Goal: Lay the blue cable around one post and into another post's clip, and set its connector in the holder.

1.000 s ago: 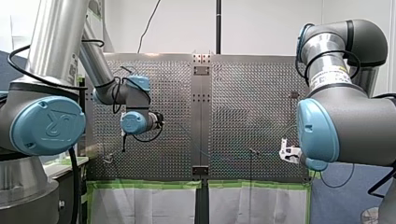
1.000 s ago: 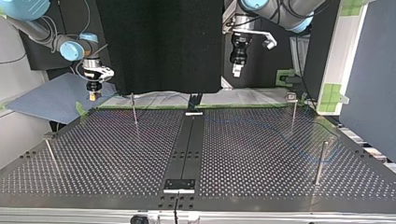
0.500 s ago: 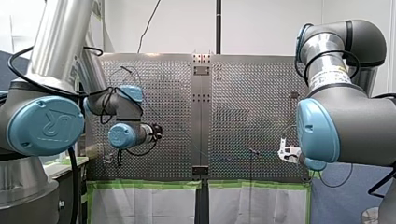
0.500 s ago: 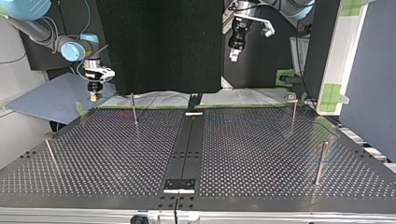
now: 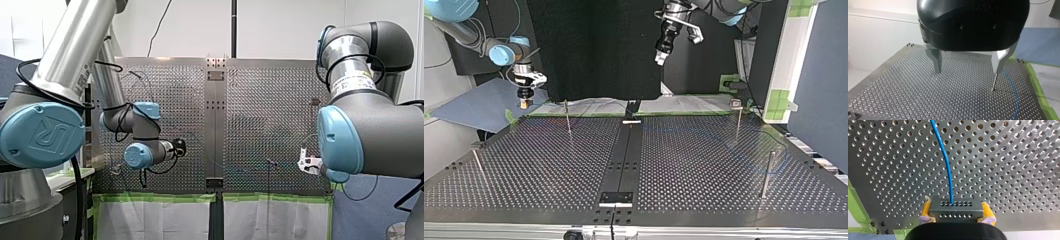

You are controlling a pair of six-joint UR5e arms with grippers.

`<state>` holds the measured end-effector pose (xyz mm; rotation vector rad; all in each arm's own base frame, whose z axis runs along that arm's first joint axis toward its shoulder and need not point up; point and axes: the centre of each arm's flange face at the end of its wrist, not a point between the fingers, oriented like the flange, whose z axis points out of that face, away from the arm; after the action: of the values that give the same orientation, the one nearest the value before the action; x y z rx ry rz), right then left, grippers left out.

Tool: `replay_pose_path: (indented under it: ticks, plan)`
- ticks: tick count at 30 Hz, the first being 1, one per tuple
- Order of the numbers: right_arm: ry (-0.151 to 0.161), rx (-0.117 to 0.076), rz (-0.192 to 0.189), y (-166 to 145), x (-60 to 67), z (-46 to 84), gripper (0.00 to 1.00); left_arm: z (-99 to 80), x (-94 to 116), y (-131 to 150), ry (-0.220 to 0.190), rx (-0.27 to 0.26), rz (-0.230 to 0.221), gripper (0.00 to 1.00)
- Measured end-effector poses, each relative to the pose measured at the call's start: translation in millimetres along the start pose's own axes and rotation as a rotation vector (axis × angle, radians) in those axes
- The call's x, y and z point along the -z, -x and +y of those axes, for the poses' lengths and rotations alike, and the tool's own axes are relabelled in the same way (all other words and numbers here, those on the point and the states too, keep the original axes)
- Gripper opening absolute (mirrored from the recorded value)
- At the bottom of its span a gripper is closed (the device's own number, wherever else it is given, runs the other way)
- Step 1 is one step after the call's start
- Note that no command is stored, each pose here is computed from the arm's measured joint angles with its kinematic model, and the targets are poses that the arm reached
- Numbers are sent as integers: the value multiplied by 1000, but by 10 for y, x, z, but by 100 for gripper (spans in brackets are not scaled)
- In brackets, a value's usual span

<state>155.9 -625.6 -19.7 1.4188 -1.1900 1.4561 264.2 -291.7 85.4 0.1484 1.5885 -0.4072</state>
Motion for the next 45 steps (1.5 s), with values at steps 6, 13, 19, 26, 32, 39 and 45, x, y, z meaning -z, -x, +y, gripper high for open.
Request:
replay_pose_path:
  ticks: [6, 13, 19, 26, 32, 39, 45]
  plan:
    - [0, 4, -1, 2, 2, -3, 0, -44, -114, -125, 24, -11, 13, 100]
    - [5, 6, -2, 1, 5, 25, 0, 24, -31, -356, 80, -80, 92, 100]
    - [5, 6, -4, 4, 8, 25, 0, 83, 27, -456, 128, -126, 126, 100]
    - [5, 7, -6, 5, 10, 25, 0, 129, 31, -445, 189, -135, 111, 100]
    - [6, 7, -4, 3, 7, 26, 0, 144, -30, -413, 224, -149, 89, 100]
    - [12, 7, -3, -15, -11, 54, 0, 142, -69, -397, 234, -155, 80, 100]
    - [48, 27, -4, -75, -55, 116, 0, 141, -68, -398, 235, -157, 83, 100]
